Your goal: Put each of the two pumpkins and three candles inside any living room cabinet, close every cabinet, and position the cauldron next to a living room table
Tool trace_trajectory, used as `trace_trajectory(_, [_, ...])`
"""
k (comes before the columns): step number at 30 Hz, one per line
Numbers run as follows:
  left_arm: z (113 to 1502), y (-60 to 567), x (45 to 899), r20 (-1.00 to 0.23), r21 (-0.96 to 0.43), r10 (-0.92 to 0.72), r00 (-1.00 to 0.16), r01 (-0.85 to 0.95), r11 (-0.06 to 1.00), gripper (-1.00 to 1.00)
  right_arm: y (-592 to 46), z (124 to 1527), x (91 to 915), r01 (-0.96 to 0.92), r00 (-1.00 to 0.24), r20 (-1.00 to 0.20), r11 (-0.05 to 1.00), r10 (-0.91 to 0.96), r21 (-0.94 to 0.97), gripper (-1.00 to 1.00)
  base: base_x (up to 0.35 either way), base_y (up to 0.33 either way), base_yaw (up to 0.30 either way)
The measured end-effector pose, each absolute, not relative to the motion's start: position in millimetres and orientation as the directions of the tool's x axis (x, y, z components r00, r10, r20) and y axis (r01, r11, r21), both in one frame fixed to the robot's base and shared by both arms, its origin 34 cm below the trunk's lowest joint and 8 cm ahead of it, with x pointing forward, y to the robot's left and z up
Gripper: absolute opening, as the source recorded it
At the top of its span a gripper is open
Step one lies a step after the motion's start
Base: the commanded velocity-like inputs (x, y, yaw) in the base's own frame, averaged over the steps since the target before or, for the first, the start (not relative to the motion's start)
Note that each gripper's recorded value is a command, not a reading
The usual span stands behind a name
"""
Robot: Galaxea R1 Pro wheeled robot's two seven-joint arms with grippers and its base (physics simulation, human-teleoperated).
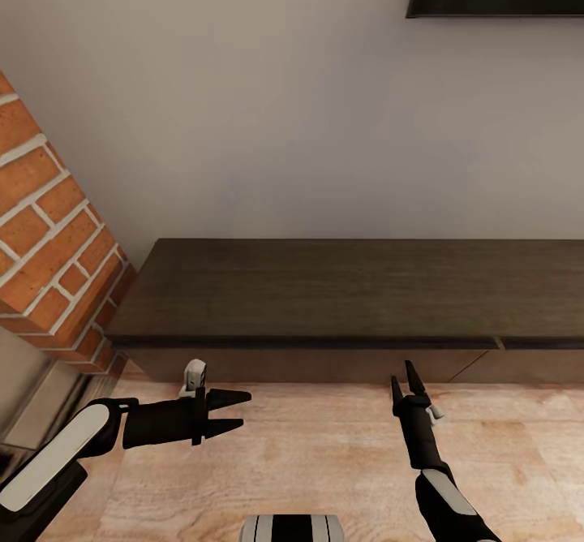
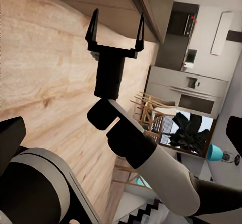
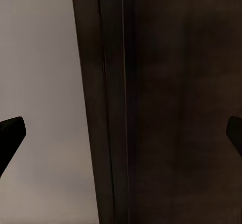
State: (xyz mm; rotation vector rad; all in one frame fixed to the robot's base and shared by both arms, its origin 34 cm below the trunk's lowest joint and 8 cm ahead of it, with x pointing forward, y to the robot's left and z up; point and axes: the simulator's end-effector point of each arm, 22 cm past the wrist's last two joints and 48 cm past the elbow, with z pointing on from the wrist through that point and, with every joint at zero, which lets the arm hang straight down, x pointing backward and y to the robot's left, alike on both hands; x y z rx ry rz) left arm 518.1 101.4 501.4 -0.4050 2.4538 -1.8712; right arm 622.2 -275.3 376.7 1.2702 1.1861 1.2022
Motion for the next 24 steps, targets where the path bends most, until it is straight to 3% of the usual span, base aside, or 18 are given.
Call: trace_trajectory(24, [500.7,101.0,517.9,0.135,-0.951,-0.223,-0.966,-0.189,0.244,1.0,-275.7,376.3,622.1,0.025,0.034,0.039,-0.04,0.999,0.999,1.0,0.058,0.002,0.0])
